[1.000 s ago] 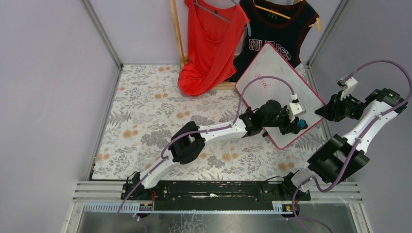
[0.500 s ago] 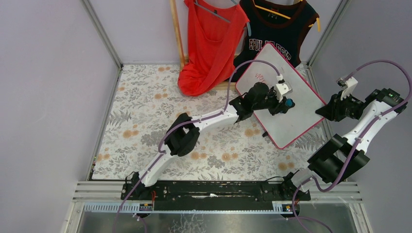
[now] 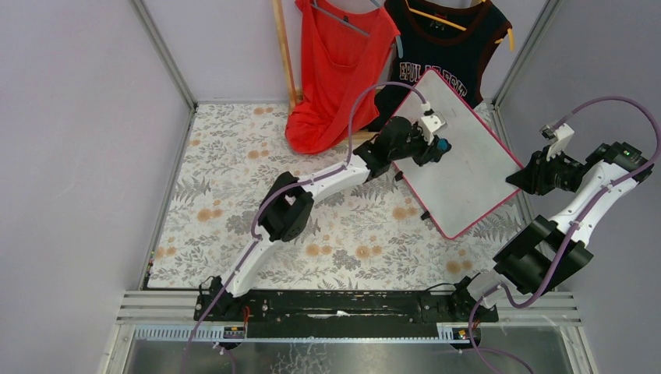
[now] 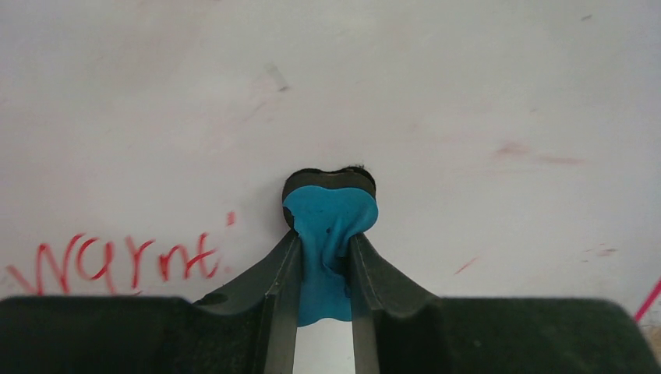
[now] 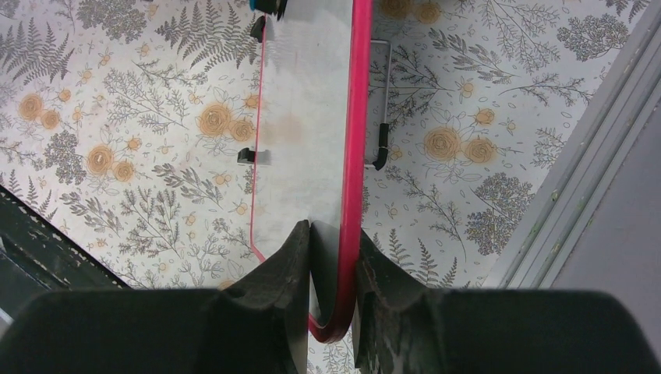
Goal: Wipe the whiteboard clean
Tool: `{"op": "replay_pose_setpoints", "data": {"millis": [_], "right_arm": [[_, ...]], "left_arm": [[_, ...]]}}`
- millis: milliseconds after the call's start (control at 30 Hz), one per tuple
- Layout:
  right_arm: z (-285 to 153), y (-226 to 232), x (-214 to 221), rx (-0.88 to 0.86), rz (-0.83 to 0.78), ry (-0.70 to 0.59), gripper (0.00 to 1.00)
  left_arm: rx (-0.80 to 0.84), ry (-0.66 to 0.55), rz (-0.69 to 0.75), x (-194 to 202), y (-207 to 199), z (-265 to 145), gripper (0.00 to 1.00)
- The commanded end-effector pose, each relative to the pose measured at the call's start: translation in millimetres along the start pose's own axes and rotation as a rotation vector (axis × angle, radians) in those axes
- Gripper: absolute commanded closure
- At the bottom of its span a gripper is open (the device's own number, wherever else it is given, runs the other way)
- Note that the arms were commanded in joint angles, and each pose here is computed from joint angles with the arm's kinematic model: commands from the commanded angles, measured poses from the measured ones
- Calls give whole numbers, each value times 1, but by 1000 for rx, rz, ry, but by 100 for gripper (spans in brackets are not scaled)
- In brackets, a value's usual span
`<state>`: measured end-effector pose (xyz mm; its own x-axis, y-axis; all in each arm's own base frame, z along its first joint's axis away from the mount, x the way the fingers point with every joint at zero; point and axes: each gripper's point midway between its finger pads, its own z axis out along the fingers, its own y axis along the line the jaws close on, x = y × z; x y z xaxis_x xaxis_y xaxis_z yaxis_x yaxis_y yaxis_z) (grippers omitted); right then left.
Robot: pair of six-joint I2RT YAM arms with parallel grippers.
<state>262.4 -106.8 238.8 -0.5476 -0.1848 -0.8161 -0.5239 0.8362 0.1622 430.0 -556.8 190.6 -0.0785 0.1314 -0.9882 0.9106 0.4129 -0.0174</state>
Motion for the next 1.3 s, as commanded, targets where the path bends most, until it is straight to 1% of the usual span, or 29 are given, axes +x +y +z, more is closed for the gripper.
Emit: {"op": "replay_pose_setpoints", "data": {"millis": [0, 167, 267, 400, 500, 667, 767, 867, 1033, 1267], "right_arm": [[0, 15, 27, -45, -52, 146, 100], [1, 16, 26, -48, -50, 145, 100], [1, 16, 26, -48, -52, 145, 100], [1, 16, 26, -50, -51, 147, 100], [1, 16, 26, -49, -51, 147, 100], [1, 16, 26, -50, -53, 147, 100], [2, 16, 26, -52, -51, 146, 100], [2, 17, 27, -54, -49, 146, 100], [4, 20, 28, -61, -51, 148, 100], [5, 24, 29, -68, -54, 152, 100]], "left_arm": [[-189, 127, -33, 64, 60, -14, 92], [-93, 143, -25, 69, 6, -5, 92], [-10, 145, -11, 70, -45, 1, 92], [79, 147, -1, 68, -99, 5, 92], [110, 143, -4, 64, -121, 4, 93], [152, 96, -42, 47, -138, 1, 93], [157, 81, -34, 39, -139, 0, 93], [110, 88, 17, 36, -123, 4, 93], [63, 90, 59, 26, -88, 8, 93], [-38, 77, 90, 14, -20, 4, 92]]}}
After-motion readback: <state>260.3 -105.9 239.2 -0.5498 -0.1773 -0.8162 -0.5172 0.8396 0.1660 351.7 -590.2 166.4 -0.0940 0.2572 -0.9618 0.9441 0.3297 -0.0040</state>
